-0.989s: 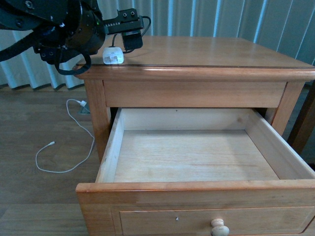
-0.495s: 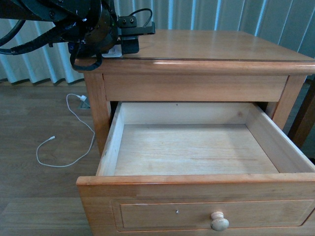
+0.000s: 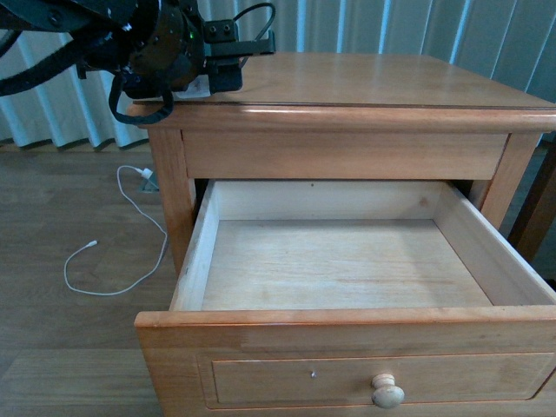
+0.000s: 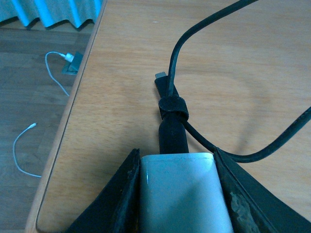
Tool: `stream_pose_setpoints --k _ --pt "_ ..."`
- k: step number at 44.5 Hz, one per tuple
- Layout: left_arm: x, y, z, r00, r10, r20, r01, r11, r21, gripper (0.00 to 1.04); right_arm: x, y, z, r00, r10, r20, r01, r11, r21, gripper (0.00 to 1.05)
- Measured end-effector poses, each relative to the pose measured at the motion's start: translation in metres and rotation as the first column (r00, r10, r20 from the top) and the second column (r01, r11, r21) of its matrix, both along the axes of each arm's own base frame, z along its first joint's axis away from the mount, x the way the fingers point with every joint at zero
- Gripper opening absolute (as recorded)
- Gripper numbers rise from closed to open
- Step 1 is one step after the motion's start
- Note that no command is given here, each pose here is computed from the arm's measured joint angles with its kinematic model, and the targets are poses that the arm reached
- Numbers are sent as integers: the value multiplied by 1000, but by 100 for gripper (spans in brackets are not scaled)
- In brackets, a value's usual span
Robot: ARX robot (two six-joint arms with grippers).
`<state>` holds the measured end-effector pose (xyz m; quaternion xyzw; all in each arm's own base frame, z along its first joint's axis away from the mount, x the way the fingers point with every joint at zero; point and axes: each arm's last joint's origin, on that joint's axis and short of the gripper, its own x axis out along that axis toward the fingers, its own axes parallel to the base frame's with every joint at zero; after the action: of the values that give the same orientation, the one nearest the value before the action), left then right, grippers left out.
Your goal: Put charger into drawer
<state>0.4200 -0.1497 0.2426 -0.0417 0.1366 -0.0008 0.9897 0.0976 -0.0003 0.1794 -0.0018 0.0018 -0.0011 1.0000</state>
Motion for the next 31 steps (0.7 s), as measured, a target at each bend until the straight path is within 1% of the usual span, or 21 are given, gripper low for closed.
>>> stream_pose_setpoints --k 7,10,13,17,21,31 --pt "-30 -2 20 994 -96 51 97 995 -27 39 0 0 0 1000 0 0 0 1000 0 96" --pt "-46 -7 28 984 -168 63 169 986 -13 39 0 0 0 1000 0 0 0 1000 0 96" --pt "-57 -12 29 973 -223 61 223 975 9 39 0 0 0 1000 0 0 0 1000 0 96" --pt "-68 -20 25 957 -287 43 286 958 38 39 0 0 0 1000 0 0 0 1000 0 96" --pt "-75 -29 17 942 -334 8 332 939 93 39 0 0 0 1000 0 0 0 1000 0 96" --pt "-78 -52 -5 900 -431 -71 437 888 146 39 0 0 0 1000 0 0 0 1000 0 96"
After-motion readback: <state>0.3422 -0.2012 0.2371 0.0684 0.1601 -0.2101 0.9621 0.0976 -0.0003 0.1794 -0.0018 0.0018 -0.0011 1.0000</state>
